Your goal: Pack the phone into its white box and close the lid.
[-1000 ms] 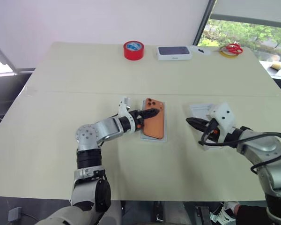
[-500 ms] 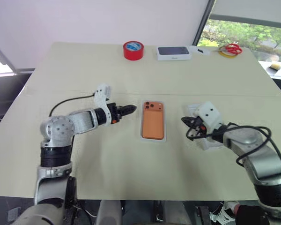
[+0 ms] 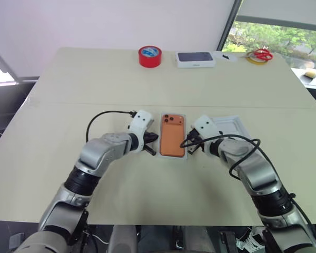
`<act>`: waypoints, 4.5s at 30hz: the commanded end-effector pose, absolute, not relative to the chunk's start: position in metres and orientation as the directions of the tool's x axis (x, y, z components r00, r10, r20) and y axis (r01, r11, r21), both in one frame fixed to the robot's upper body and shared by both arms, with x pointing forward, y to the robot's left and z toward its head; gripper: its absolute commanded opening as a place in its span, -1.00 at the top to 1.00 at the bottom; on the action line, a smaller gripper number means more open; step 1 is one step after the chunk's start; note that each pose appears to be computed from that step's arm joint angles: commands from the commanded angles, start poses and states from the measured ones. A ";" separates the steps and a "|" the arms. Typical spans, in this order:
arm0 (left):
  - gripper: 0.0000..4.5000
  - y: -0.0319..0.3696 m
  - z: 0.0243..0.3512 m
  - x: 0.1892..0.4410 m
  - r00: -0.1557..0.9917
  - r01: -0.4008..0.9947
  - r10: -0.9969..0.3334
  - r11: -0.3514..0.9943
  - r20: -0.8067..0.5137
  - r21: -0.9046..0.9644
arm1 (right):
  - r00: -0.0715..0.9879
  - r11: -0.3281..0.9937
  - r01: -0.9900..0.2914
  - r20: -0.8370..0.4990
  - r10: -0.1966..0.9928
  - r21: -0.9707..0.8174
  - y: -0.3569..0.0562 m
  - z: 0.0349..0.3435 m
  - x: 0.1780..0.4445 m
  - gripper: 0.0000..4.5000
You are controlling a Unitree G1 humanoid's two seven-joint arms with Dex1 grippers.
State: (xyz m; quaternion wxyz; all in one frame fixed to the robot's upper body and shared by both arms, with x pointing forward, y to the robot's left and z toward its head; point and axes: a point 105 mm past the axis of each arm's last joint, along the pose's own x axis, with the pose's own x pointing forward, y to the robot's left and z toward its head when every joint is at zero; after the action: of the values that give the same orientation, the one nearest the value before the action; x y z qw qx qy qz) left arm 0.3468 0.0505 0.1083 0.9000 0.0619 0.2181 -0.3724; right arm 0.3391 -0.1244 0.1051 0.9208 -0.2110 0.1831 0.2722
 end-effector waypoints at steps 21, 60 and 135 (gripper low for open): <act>0.98 -0.064 0.118 0.289 0.205 0.930 -0.896 0.304 -0.393 -0.207 | 0.752 0.747 -0.580 -0.566 0.339 -0.324 -0.189 0.113 0.266 1.00; 1.00 0.040 0.141 0.293 0.201 0.964 -0.930 0.133 -0.309 0.229 | 0.741 0.907 -0.402 -0.628 0.239 -0.129 -0.245 0.132 0.296 -0.20; 1.00 -0.023 0.148 0.310 0.236 0.970 -0.963 0.225 -0.132 0.095 | 0.831 0.962 -0.271 -0.502 0.239 0.010 -0.230 0.163 0.279 0.99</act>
State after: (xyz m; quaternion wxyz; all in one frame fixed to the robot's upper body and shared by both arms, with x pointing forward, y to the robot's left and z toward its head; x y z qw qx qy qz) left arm 0.3074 -0.0284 0.1321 0.7774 0.0793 0.0459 -0.6223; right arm 0.2801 -0.2328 0.1569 0.9540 0.0134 0.2730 0.1236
